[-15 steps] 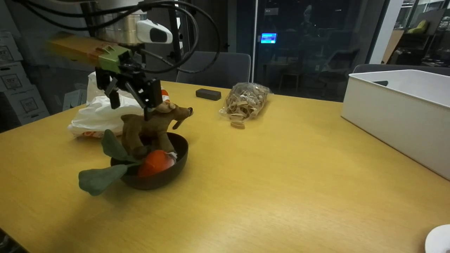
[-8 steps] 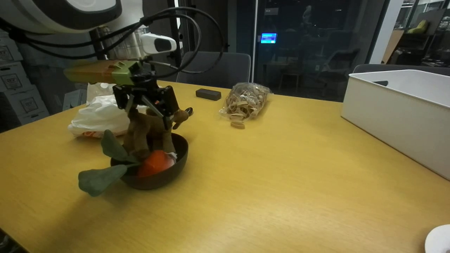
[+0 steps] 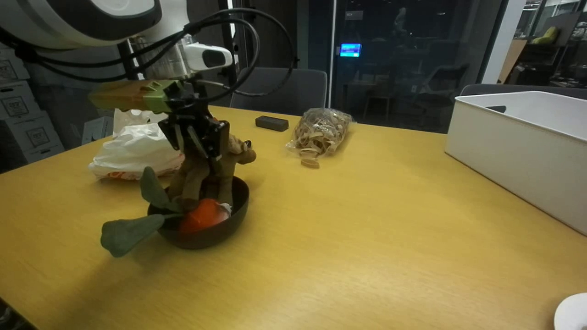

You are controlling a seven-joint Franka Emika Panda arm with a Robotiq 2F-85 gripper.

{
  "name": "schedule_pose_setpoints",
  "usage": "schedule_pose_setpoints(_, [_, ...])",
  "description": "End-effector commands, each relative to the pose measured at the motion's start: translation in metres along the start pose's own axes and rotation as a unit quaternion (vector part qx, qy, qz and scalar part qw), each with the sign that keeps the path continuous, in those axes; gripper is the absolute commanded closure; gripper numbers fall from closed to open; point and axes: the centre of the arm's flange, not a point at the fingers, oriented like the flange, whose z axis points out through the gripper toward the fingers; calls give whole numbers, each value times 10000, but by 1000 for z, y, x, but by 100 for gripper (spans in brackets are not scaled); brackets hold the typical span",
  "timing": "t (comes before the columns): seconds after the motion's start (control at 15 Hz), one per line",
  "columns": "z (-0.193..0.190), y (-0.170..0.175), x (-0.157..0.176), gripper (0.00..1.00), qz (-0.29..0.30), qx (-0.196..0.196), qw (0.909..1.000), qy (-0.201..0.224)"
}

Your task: Put the contents of the black bowl into the plastic bag

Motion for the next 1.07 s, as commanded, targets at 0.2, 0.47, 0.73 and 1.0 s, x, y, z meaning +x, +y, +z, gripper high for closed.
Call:
schedule_pose_setpoints(0.2, [-19,10,-3,93,308,63,9993,204])
schedule_pose_setpoints(0.47, [-65,32,-13,91,512,375,9958,667])
schedule_pose_setpoints(0.73, [-115,40,-19,91,176,982,9864,1303])
schedule_pose_setpoints(1.0, [-157,10,-24,90,-753,1447,9749,1514])
